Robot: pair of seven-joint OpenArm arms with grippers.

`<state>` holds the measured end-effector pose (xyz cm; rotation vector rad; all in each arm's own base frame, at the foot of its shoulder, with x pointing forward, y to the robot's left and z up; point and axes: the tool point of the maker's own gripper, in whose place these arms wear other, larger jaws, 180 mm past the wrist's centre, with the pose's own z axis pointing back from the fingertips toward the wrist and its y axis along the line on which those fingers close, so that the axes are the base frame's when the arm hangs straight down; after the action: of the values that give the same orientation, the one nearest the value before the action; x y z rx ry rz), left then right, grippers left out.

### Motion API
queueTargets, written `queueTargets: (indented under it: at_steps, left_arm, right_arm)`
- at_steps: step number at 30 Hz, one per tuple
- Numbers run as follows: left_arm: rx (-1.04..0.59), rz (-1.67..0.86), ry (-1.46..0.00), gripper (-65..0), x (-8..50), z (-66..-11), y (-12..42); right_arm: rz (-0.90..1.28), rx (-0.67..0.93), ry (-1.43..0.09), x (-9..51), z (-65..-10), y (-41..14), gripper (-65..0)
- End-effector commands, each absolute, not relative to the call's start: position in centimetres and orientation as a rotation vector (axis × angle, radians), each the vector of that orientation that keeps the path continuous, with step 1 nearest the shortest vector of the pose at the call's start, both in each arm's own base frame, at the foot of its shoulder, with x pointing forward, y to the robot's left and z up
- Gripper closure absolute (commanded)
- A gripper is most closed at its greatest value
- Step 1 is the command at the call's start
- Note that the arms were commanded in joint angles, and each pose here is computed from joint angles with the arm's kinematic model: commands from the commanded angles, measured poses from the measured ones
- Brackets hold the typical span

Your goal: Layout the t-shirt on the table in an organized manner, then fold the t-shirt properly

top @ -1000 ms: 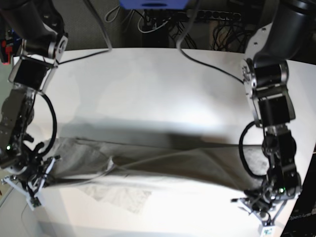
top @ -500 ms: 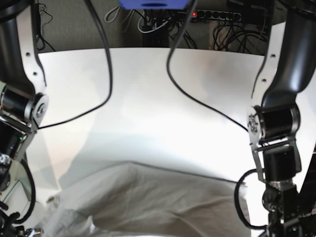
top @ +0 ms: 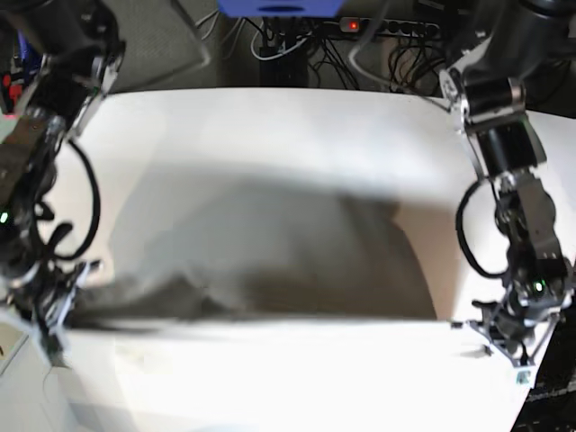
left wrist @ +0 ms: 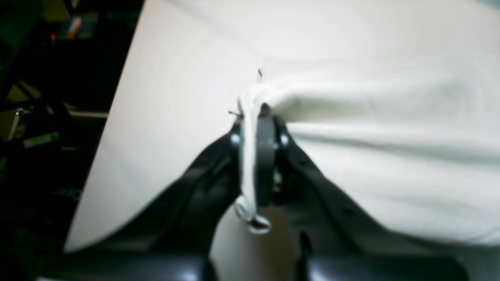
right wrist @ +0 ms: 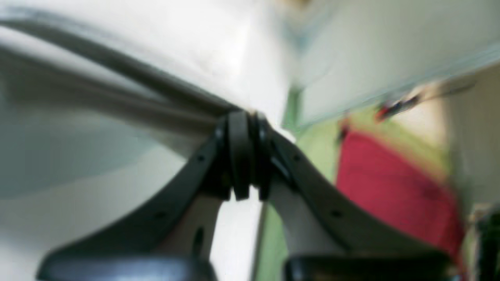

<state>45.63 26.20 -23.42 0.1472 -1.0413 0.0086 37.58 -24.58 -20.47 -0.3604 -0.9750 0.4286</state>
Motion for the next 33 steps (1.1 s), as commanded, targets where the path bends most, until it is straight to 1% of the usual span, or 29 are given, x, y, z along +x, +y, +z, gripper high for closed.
queueTargets:
  at_steps: [1,3,7,12,15,17,22,27,30,33]
  left_arm:
    - [0.156,0.02,-1.129,-0.6,45.9,-20.7,26.7]
    - [0.138,0.024,-1.127,-0.6,44.5,-21.5,26.6]
    - [0.13,0.031,-1.035,-0.6,40.6,-23.9,27.5]
    - [0.126,-0.002,-0.956,-0.6,37.5,-25.8,28.4]
    - [0.127,-0.011,-0.943,-0.6,37.0,-26.2,28.9]
    - [0.139,-0.017,-0.938,-0.6,37.1,-26.1,29.3]
    - [0.114,-0.002,-1.04,-0.6,41.2,-22.0,28.8]
    - [0.028,-0.058,-1.092,-0.5,50.1,-16.9,25.7]
    - [-0.033,-0.08,-1.159,-0.5,54.6,-13.6,23.1]
    - [-0.029,-0.092,-1.224,-0.5,58.4,-11.2,21.9]
  right_arm:
    - [0.425,-0.366,-1.024,37.6,-19.5,-24.7,0.0]
    - [0.423,-0.347,-0.979,36.2,-21.7,-24.9,0.0]
    - [0.406,-0.316,-0.913,33.5,-25.1,-25.1,0.0]
    - [0.396,-0.314,-0.865,31.7,-26.8,-26.0,0.0]
    - [0.394,-0.341,-0.853,31.4,-26.7,-27.0,0.0]
    - [0.397,-0.354,-0.879,32.1,-25.7,-27.1,0.0]
    - [0.372,-0.408,-0.956,35.8,-22.1,-28.6,0.0]
    - [0.343,-0.47,-1.004,44.3,-16.2,-30.5,0.0]
    - [0.327,-0.463,-1.047,48.5,-12.4,-31.5,0.0]
    - [0.323,-0.424,-1.104,52.4,-8.9,-31.3,0.0]
